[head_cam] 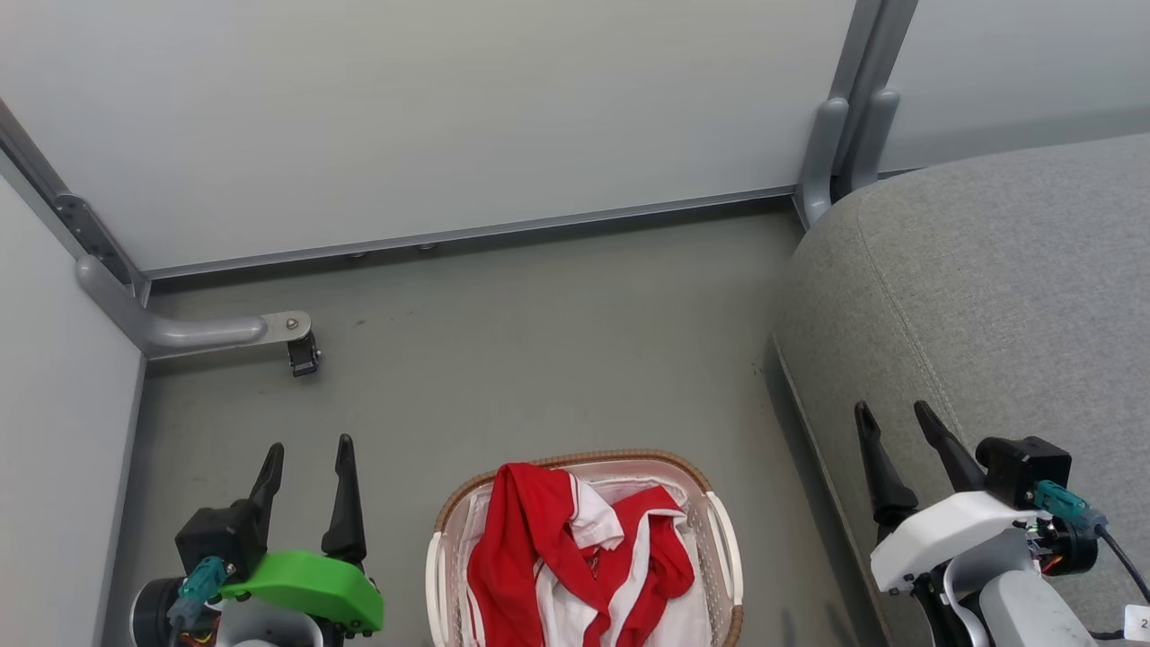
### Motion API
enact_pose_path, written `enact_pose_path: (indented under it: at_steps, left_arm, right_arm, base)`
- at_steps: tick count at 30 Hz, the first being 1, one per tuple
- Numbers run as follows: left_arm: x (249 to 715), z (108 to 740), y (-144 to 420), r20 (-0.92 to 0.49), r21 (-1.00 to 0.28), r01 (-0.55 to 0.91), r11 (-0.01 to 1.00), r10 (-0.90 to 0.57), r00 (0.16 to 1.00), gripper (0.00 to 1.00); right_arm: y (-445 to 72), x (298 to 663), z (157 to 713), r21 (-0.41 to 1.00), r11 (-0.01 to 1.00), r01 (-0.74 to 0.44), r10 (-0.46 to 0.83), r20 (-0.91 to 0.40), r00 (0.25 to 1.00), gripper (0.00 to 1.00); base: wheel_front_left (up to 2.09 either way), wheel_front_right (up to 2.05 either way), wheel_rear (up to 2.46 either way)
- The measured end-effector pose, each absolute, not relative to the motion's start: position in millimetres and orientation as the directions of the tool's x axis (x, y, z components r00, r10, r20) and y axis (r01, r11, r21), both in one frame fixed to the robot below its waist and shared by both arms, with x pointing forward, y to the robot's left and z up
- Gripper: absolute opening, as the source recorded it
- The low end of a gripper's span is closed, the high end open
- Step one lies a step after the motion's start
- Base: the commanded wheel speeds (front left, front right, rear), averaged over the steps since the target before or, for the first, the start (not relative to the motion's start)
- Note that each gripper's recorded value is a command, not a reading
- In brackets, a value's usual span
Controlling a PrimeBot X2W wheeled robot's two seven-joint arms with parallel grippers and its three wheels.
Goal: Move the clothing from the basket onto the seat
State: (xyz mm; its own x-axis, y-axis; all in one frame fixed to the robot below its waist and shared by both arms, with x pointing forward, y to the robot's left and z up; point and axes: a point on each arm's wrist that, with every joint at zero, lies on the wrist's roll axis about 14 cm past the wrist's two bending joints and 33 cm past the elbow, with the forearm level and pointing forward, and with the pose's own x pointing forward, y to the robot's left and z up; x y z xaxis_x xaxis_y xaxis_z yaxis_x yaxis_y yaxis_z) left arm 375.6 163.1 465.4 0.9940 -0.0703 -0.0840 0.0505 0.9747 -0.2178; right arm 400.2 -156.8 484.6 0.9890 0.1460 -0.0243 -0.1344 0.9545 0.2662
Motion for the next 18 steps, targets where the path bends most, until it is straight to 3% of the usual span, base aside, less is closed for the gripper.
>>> enact_pose_path:
  at_steps: [18]
  left_arm:
    - [378,460,157,-0.080,-0.107,0.085,0.991,-0.094,0.992,1.00]
  right_arm:
    - [-146,403,477,0.133,0.972,-0.192,0.198,-0.034,0.980,1.00]
  base:
    - [0.00,0.00,0.00]
